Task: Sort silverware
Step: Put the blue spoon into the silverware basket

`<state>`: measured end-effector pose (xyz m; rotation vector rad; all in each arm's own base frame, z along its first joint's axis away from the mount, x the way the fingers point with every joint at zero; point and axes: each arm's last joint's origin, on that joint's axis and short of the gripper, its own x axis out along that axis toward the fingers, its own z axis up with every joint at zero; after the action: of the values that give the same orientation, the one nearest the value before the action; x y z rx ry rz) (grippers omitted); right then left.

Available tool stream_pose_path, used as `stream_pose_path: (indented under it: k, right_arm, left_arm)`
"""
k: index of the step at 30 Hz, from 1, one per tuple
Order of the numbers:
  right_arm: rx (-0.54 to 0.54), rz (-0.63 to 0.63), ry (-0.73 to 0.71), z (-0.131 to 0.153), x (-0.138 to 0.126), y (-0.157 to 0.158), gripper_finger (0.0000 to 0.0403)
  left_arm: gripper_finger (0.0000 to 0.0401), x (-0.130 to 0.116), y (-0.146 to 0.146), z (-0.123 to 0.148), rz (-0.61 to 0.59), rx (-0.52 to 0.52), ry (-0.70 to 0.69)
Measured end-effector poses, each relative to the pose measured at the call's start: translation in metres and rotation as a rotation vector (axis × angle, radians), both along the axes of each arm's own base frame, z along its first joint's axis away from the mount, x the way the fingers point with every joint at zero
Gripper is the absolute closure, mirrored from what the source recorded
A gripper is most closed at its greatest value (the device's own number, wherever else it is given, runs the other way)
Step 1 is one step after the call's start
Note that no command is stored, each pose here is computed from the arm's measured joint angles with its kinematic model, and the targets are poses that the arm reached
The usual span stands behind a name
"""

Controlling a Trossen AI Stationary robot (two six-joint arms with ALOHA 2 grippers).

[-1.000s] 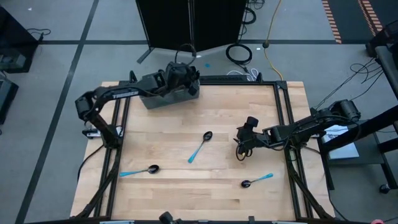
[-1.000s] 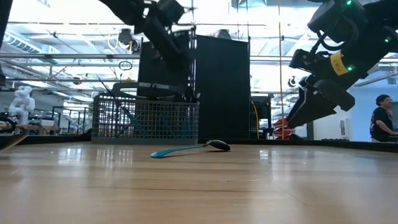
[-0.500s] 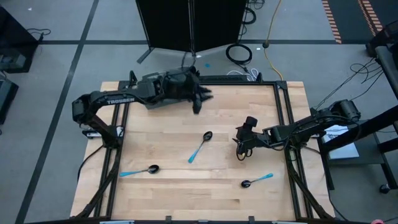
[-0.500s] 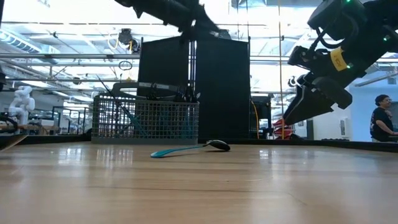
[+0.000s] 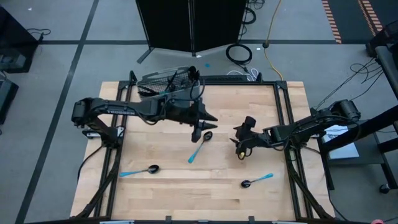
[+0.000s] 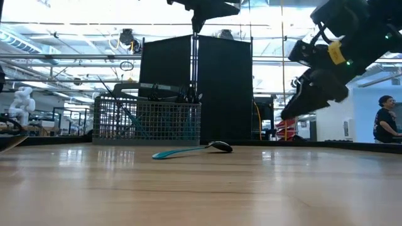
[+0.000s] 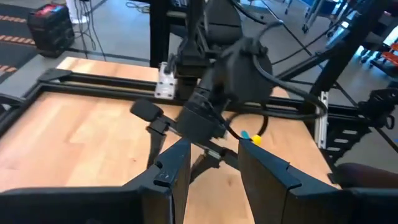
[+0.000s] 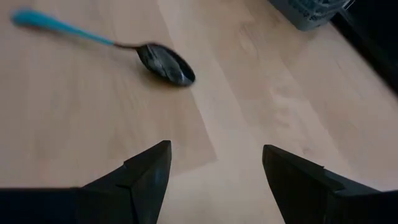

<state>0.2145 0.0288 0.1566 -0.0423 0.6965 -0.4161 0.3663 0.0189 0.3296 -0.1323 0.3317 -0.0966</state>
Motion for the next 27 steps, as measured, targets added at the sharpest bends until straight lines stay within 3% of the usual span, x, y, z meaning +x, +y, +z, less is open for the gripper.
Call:
stream_pose_path:
  k: [2,7,14,17,22,24,27]
  right_arm:
    - [0.071,0.031,-0.026,0.001,0.002,0.002,0.0154]
    - [0.265,0.348,-0.093,0.01,0.01,0.02,0.0154]
    - [0.324,0.547,-0.127,0.035,0.014,0.057,0.0154]
    - [0.345,0.566,-0.039,0.053,0.014,0.071,0.0154]
    - [0.381,0.535,0.149,0.078,0.007,0.089,0.0154]
    - [0.412,0.496,0.216,0.08,0.0,0.093,0.0154]
    - [0.459,0.427,0.331,0.073,-0.014,0.101,0.0154]
  left_arm:
    - [0.0271,0.0,-0.006,-0.001,-0.012,-0.002,0.009]
    - [0.0271,-0.003,-0.017,-0.008,-0.036,-0.004,0.092]
    - [0.0271,-0.004,-0.032,-0.013,-0.085,0.023,0.112]
    - [0.0271,-0.007,-0.044,-0.026,-0.123,0.076,0.14]
    - [0.0271,-0.017,-0.061,-0.049,-0.08,0.046,0.186]
    - [0.0271,-0.019,-0.072,-0.061,-0.084,0.05,0.158]
    - [0.0271,-0.019,-0.088,-0.075,-0.124,0.087,0.007]
